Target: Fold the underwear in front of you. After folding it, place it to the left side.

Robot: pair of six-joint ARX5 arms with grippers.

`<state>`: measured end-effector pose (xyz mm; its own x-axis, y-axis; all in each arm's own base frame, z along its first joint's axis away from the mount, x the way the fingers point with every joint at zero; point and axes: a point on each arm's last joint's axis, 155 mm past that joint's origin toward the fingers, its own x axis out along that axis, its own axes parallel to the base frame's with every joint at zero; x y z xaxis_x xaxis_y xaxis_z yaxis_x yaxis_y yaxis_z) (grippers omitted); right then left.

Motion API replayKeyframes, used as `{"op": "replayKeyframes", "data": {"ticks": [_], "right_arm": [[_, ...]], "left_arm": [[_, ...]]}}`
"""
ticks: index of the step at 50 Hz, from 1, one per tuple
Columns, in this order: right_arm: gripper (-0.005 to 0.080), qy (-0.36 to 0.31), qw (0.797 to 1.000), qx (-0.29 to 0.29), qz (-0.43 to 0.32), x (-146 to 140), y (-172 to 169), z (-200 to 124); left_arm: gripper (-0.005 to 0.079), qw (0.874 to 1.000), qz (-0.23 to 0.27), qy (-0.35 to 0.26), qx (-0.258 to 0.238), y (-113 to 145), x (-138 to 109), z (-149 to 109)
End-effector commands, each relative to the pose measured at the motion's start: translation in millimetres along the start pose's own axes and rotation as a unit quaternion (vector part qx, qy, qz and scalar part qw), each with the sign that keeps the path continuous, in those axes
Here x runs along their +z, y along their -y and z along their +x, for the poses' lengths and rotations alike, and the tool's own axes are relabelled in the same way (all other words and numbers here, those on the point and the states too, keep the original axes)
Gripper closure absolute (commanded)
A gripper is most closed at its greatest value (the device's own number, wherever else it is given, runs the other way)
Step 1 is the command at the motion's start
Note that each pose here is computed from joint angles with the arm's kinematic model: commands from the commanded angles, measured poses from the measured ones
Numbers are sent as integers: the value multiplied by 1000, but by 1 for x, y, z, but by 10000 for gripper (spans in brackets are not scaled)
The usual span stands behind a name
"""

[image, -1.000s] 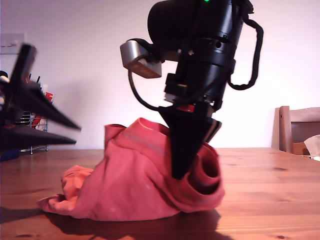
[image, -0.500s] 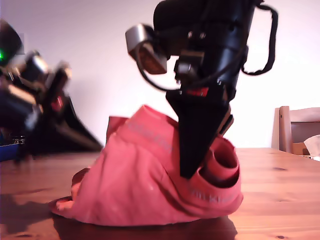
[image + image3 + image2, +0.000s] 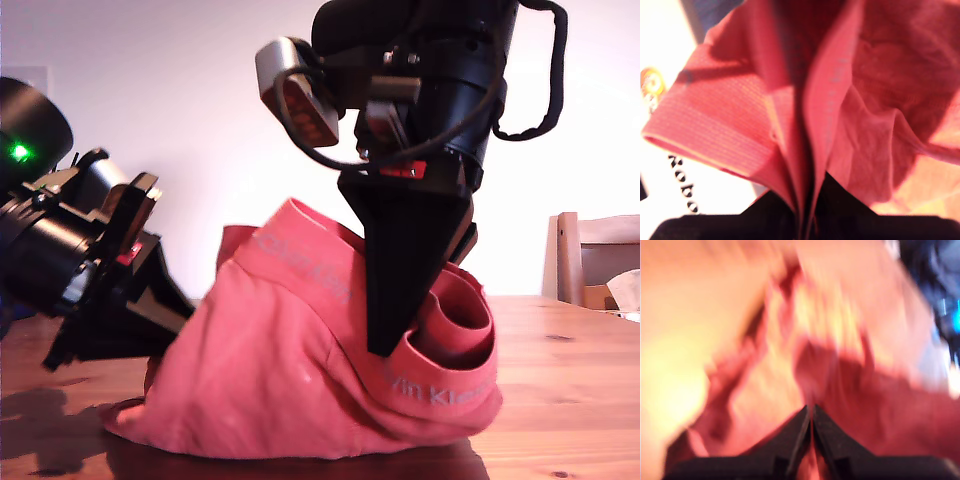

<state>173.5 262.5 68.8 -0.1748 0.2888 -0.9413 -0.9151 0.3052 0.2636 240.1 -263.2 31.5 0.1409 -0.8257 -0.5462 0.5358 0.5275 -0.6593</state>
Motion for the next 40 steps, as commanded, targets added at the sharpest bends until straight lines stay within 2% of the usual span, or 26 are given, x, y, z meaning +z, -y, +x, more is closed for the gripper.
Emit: {"op": "replayKeyframes", "data": {"ticks": [1,6,19,34,40], "right_arm": [[764,-3,1000,6,-3,-4,-5,2],[764,-7,1000,10,-1,-6,-7,1],[764,10,1000,22,3,0,-6,-4],[764,95,995,-23,-18,41,26,-27],[765,108,993,-32,-27,48,33,-28]], "left_arm": [[766,1000,14,-27,-4,1,-16,6],[767,999,14,-50,-17,8,-28,8],[766,994,28,-107,-12,5,-60,5],[766,992,22,-125,-18,9,-69,4],[766,991,24,-128,-23,12,-71,5]]}}
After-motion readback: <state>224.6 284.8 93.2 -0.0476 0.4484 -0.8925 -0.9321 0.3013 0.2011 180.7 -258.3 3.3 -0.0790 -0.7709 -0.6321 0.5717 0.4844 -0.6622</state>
